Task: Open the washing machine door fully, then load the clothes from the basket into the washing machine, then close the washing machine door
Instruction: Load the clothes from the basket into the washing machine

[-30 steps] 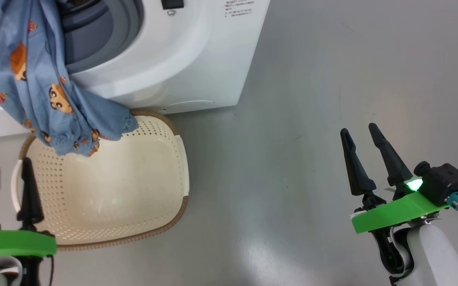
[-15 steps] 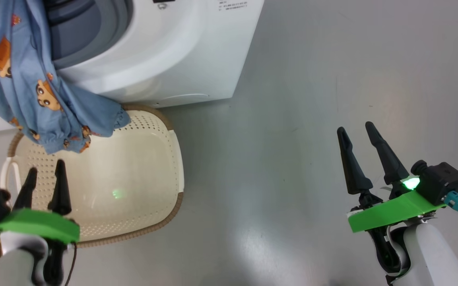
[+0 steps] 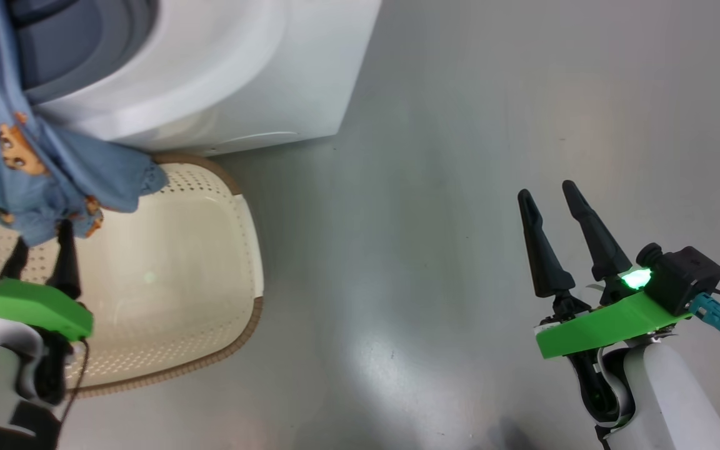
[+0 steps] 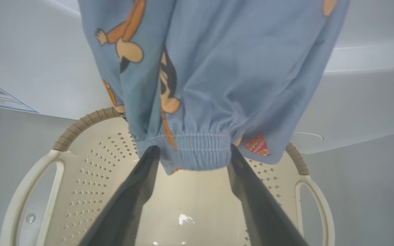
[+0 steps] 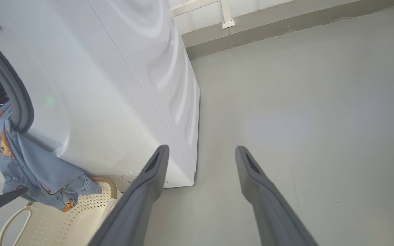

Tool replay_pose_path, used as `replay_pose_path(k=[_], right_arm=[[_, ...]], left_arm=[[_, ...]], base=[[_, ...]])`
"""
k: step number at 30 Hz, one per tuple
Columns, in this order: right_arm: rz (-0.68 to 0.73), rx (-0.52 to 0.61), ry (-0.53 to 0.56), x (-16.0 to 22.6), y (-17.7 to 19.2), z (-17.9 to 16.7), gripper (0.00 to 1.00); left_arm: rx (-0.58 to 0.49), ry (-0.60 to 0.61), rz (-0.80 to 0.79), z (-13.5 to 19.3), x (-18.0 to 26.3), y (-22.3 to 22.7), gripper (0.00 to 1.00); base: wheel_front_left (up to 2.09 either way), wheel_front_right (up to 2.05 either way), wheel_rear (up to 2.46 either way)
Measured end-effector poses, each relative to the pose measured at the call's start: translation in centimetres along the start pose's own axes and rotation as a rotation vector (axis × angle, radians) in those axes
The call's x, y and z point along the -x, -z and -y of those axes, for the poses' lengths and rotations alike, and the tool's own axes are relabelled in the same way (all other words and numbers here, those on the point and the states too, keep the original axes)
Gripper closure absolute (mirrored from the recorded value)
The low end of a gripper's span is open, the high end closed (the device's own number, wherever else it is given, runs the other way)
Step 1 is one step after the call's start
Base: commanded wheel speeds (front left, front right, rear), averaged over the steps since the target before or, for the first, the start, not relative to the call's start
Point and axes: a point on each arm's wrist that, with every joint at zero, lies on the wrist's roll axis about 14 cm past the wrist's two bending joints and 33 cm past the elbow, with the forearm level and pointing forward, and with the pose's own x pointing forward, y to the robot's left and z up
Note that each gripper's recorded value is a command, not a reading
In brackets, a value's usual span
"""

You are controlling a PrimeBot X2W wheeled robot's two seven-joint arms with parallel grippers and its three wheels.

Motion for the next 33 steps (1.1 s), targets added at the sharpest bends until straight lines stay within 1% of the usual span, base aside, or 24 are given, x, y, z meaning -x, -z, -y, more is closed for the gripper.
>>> replay_pose_path(k=[4,7,13,18,20,21,22,23,24,25,26,27,33], right_arm=[[-0.006,0.004,0.004,0.2,0.1,0.2,0.00],[0.005,0.008,0.002,-0.1,-0.2,0.2,0.00],[0.000,0.013,0.015,0.1,-0.2,0.6,0.00],[0.004,0.013,0.016,0.2,-0.3,0.6,0.00],[0.004,0.013,0.015,0.2,-0.4,0.6,0.00],[0.006,0.012,0.014,0.2,-0.4,0.5,0.00],[0.006,0.012,0.013,0.2,-0.4,0.5,0.00],[0.007,0.012,0.011,0.2,-0.4,0.4,0.00],[0.008,0.012,0.010,0.1,-0.5,0.4,0.00],[0.009,0.011,0.009,0.1,-0.5,0.4,0.00],[0.010,0.011,0.007,0.1,-0.5,0.3,0.00],[0.010,0.011,0.007,0.1,-0.5,0.3,0.00],[0.016,0.010,-0.001,0.0,-0.8,0.0,0.00]], left_arm=[[0.000,-0.017,-0.011,-0.7,-1.0,-0.2,0.00],[-0.018,-0.005,-0.004,-0.5,-1.9,-1.0,0.00],[-0.012,0.082,0.003,2.1,-2.9,-1.4,0.00],[0.028,0.160,0.022,4.7,-2.9,-2.2,0.00],[0.042,0.178,0.033,5.1,-2.9,-2.7,0.00],[0.043,0.183,0.039,5.2,-2.8,-2.9,0.02],[0.046,0.188,0.044,5.3,-2.8,-3.2,0.20],[0.046,0.192,0.047,5.4,-2.7,-3.3,0.42],[0.047,0.196,0.050,5.6,-2.7,-3.4,0.56],[0.055,0.198,0.055,5.7,-2.6,-3.6,0.75],[0.060,0.200,0.061,5.7,-2.6,-3.8,0.89],[0.060,0.200,0.061,5.7,-2.6,-3.8,1.00],[0.093,0.197,0.089,5.7,-2.3,-4.9,1.00]], base=[[0.00,0.00,0.00],[0.00,0.00,0.00],[0.00,0.00,0.00],[0.00,0.00,0.00],[0.00,0.00,0.00],[0.00,0.00,0.00],[0.00,0.00,0.00],[0.00,0.00,0.00],[0.00,0.00,0.00],[0.00,0.00,0.00],[0.00,0.00,0.00],[0.00,0.00,0.00],[0.00,0.00,0.00]])
